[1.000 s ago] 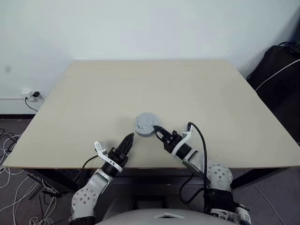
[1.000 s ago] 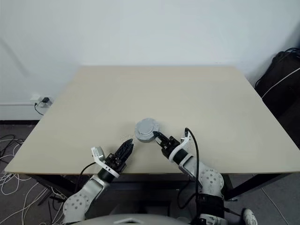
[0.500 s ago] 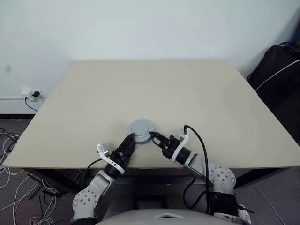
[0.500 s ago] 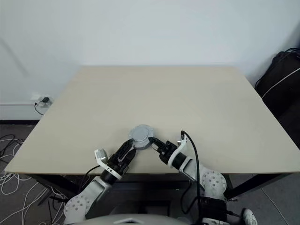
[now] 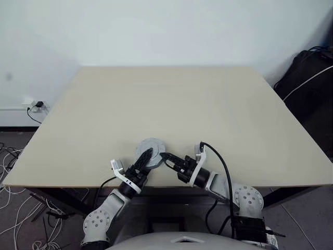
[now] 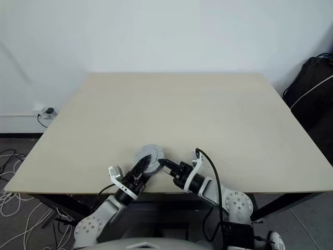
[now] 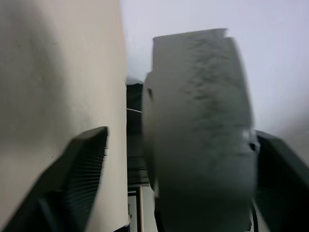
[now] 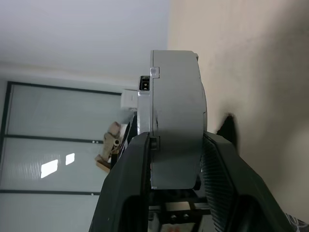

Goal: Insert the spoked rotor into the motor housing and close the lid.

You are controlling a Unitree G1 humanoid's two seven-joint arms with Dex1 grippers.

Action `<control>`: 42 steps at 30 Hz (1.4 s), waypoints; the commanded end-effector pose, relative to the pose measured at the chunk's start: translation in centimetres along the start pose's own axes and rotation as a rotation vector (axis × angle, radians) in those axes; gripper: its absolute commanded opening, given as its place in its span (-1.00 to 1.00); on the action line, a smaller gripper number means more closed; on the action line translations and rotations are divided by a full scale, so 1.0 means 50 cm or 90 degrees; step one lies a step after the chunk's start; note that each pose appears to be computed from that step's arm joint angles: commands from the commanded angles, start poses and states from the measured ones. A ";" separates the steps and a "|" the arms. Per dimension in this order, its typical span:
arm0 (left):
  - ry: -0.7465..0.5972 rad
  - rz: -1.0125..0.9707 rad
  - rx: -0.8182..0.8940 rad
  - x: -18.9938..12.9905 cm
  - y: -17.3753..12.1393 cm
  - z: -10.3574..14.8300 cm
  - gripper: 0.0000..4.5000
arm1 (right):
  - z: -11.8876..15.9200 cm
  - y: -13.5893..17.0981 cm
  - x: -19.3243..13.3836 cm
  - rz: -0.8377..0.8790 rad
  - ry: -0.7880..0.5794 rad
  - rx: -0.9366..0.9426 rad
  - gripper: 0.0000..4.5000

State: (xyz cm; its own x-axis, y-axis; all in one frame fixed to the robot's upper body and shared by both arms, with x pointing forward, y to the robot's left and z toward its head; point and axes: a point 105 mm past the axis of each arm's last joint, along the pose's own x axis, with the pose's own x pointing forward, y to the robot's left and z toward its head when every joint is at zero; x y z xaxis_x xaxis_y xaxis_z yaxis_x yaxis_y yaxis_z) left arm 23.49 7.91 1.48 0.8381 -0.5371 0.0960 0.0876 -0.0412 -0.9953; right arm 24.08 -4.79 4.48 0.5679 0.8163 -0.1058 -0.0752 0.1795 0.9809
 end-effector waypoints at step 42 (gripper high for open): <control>-0.174 0.061 0.143 0.140 -0.019 0.175 -0.06 | 0.065 -0.007 -0.030 -0.182 -0.180 -0.803 1.00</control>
State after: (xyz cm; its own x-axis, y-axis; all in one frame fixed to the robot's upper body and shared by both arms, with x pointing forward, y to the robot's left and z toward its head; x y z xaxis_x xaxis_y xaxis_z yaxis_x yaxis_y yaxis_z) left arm 32.48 12.39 1.08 0.9532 -0.2996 -0.0417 0.0250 0.2153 -0.9762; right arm 25.49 -7.59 3.77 0.8036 0.5751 -0.1533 -0.5521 0.8164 0.1692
